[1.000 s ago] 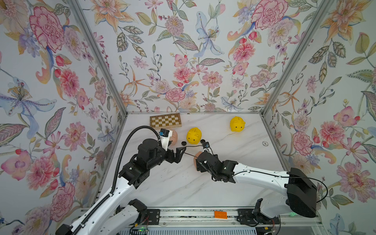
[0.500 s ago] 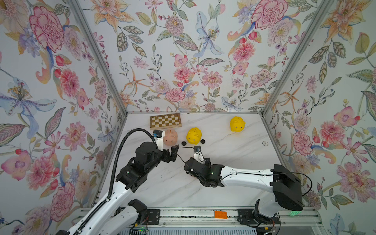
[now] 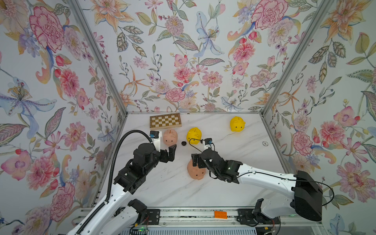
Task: Open piggy banks
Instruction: Place the piggy bank at the center of the board, then adjust the piggy bank at the center of the board.
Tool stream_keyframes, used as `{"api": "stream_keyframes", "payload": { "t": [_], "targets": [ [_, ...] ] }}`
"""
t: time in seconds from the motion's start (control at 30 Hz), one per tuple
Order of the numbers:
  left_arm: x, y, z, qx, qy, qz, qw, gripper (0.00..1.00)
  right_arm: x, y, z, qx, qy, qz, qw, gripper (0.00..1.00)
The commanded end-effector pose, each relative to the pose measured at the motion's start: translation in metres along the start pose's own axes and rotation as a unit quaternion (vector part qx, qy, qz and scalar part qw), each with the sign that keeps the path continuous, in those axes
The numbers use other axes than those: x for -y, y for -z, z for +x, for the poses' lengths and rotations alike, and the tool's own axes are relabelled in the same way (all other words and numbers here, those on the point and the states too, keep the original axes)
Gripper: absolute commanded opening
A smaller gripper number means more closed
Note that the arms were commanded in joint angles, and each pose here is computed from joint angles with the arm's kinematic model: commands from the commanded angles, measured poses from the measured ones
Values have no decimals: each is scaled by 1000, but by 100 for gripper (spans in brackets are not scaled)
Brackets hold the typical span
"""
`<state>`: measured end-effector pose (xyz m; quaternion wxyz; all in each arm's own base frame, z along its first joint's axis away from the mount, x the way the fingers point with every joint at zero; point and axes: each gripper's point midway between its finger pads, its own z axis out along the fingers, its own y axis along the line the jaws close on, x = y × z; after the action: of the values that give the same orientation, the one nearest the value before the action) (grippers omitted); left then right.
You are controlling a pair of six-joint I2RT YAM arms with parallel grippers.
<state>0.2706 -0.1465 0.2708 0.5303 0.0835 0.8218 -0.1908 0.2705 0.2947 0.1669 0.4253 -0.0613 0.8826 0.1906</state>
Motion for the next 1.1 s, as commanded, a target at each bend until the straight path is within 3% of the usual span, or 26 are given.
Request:
{"api": "stream_keyframes", "payload": {
  "t": [0.0, 0.17, 0.6, 1.07],
  "targets": [
    [2, -2, 8, -19, 4, 9, 1000, 99, 27, -2, 14, -35, 2, 4, 999, 99],
    [7, -4, 8, -23, 5, 23, 999, 99, 66, -2, 30, -63, 3, 43, 997, 99],
    [22, -19, 31, -72, 27, 68, 995, 99, 83, 7, 86, -116, 11, 58, 992, 99],
    [21, -34, 70, -141, 56, 66, 986, 99, 13, 2, 98, -98, 62, -51, 992, 99]
  ]
}}
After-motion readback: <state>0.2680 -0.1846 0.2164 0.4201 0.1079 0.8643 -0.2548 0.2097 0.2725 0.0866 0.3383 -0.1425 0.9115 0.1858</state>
